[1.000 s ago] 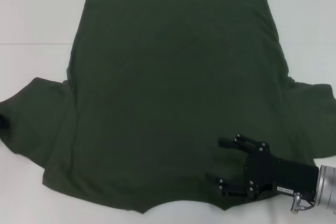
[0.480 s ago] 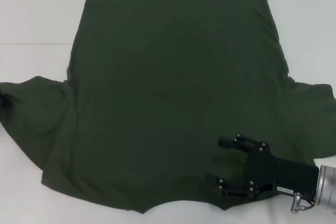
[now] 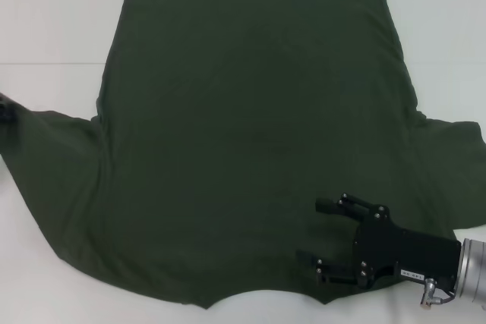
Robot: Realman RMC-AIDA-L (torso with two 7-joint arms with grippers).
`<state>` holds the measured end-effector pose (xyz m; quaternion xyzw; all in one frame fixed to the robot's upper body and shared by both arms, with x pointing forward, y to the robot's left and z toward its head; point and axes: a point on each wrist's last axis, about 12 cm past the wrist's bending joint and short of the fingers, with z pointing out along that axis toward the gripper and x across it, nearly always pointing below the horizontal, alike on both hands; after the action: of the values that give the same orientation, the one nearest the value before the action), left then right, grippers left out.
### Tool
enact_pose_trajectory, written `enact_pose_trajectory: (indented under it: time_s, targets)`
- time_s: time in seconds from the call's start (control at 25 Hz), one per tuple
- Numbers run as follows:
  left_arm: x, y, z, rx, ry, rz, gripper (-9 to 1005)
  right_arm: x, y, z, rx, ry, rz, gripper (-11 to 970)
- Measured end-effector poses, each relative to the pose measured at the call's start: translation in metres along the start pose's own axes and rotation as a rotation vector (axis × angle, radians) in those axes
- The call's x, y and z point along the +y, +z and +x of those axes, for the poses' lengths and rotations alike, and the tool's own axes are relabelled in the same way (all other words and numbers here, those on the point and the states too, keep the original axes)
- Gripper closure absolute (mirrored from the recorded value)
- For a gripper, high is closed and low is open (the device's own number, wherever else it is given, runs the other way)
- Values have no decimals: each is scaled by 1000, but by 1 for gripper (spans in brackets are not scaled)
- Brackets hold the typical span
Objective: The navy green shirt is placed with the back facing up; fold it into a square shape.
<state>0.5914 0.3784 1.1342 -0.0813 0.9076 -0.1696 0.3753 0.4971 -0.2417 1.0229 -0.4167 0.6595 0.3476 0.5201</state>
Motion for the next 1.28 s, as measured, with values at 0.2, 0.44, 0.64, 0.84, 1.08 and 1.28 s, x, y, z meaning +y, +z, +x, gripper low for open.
enact_pose_trajectory:
  time_s: [0.2, 0.44, 0.64, 0.84, 1.08, 1.28]
  targets:
    - [-13, 4, -2, 23, 17, 42, 990, 0, 0, 0, 0, 2, 0, 42]
    - [-45, 17, -1, 45, 67, 101, 989, 0, 0, 0, -1, 2, 0, 42]
    - [-81, 32, 7, 95, 133, 154, 989, 0, 0, 0, -5, 2, 6, 43]
    - [-105, 48, 21, 138, 151, 211, 990, 0, 0, 0, -6, 2, 7, 43]
    - [-110, 56, 32, 150, 98, 277, 989, 0, 0, 0, -7, 1, 7, 43]
    - [-109, 59, 40, 165, 84, 307, 988, -1, 0, -1, -9, 0, 8, 42]
